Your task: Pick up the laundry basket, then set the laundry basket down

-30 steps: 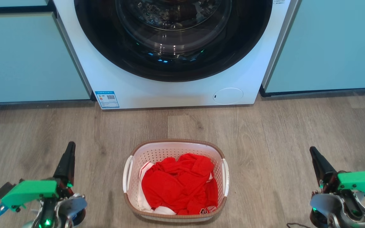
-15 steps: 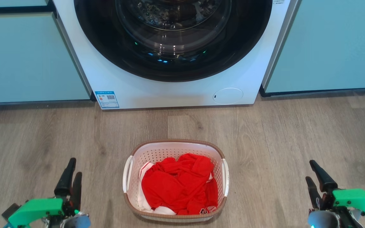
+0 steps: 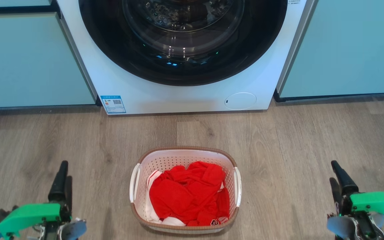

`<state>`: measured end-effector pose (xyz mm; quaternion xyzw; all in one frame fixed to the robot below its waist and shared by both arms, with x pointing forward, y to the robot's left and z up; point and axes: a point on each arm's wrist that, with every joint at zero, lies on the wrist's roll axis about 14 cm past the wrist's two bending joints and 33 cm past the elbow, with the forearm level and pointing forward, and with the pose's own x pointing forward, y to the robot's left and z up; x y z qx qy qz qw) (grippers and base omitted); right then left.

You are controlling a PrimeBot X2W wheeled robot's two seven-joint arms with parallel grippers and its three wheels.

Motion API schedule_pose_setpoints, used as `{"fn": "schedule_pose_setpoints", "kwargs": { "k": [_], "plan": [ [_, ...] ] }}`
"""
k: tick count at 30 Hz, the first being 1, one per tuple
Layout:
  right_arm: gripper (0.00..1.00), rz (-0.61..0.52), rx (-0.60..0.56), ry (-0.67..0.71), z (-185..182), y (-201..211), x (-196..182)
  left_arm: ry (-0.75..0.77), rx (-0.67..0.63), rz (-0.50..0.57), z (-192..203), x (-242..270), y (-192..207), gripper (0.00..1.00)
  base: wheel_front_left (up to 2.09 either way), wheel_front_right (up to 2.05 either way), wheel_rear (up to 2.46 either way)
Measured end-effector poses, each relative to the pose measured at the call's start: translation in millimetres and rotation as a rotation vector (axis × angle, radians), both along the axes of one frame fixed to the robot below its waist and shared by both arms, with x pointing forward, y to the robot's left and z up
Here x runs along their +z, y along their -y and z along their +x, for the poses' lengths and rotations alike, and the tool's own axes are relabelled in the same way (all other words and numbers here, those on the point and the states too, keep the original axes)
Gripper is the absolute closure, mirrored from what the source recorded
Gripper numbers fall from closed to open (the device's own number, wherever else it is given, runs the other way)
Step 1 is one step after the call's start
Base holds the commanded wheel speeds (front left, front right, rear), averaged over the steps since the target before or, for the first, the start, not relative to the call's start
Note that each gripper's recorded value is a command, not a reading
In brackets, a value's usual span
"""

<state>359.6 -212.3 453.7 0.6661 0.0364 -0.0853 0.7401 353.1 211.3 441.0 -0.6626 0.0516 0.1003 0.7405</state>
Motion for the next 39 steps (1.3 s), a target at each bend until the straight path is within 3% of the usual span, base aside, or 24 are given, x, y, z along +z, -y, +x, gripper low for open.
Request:
{"fn": "schedule_pose_setpoints", "kwargs": {
  "k": [14, 26, 39],
  "plan": [
    [0.00, -0.262, 0.049, 0.095, 21.2, -8.5, 37.5, 0.021, -0.010, 0.217, 12.2, 29.0, -3.1, 0.00, 0.00, 0.00, 0.00],
    [0.00, -0.506, 0.091, 0.221, 39.3, -26.9, 80.3, 0.027, -0.060, 0.466, 17.0, 47.8, 13.3, 0.00, 0.00, 0.00, 0.00],
    [0.00, -0.743, 0.157, 0.275, 40.9, -50.0, 92.9, -0.019, -0.117, 0.757, 18.9, 50.0, 29.3, 0.00, 0.00, 0.00, 0.00]
  ]
}}
